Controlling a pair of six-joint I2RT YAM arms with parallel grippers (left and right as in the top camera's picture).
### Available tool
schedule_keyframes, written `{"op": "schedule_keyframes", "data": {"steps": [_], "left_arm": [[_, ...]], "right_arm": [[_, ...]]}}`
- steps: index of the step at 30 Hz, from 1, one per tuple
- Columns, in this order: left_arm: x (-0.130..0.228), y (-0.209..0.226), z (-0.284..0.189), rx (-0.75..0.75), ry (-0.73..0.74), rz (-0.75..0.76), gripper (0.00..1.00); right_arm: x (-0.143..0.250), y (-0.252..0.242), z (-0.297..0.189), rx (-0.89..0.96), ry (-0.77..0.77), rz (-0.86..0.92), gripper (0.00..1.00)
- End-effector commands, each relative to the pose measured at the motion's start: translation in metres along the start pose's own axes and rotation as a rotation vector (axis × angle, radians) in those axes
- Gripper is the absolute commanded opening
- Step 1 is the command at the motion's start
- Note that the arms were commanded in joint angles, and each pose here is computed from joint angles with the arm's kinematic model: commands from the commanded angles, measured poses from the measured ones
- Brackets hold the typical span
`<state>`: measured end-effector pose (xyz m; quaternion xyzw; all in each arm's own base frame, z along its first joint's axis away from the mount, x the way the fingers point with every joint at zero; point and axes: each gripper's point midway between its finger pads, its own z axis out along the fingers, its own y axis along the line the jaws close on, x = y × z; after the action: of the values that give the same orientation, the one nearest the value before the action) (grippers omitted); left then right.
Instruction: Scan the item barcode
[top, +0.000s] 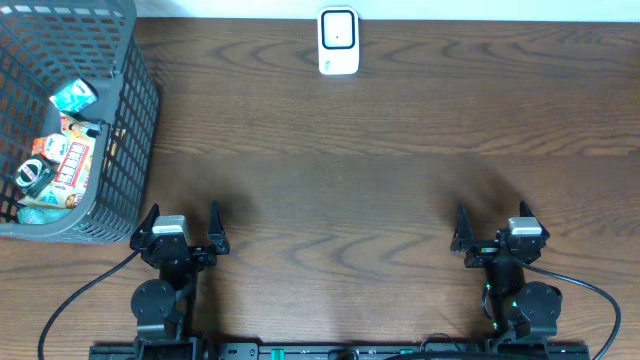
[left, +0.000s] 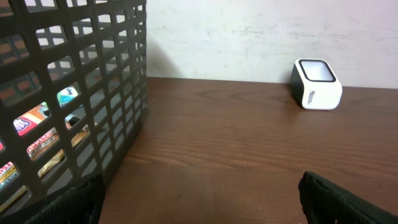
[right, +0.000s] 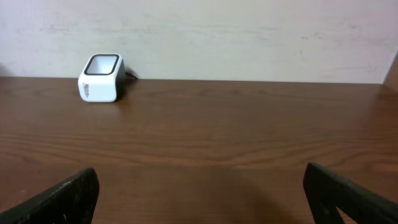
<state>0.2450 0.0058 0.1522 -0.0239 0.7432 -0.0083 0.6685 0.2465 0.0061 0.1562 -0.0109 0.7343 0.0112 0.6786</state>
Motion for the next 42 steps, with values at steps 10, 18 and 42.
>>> {"op": "schedule_keyframes", "data": {"steps": [10, 18, 42], "left_arm": [[-0.007, -0.058, -0.009, 0.347, 0.003, -0.228, 0.98], [-0.107, -0.085, -0.049, 0.584, -0.391, -0.242, 0.98], [-0.336, -0.051, 0.023, 0.276, -0.048, 0.041, 0.98]], "right_arm": [[0.002, -0.002, 0.000, 0.009, 0.008, 0.014, 0.99], [0.002, -0.002, 0.000, 0.009, 0.008, 0.014, 0.99], [0.002, -0.002, 0.000, 0.009, 0.008, 0.014, 0.99]]}}
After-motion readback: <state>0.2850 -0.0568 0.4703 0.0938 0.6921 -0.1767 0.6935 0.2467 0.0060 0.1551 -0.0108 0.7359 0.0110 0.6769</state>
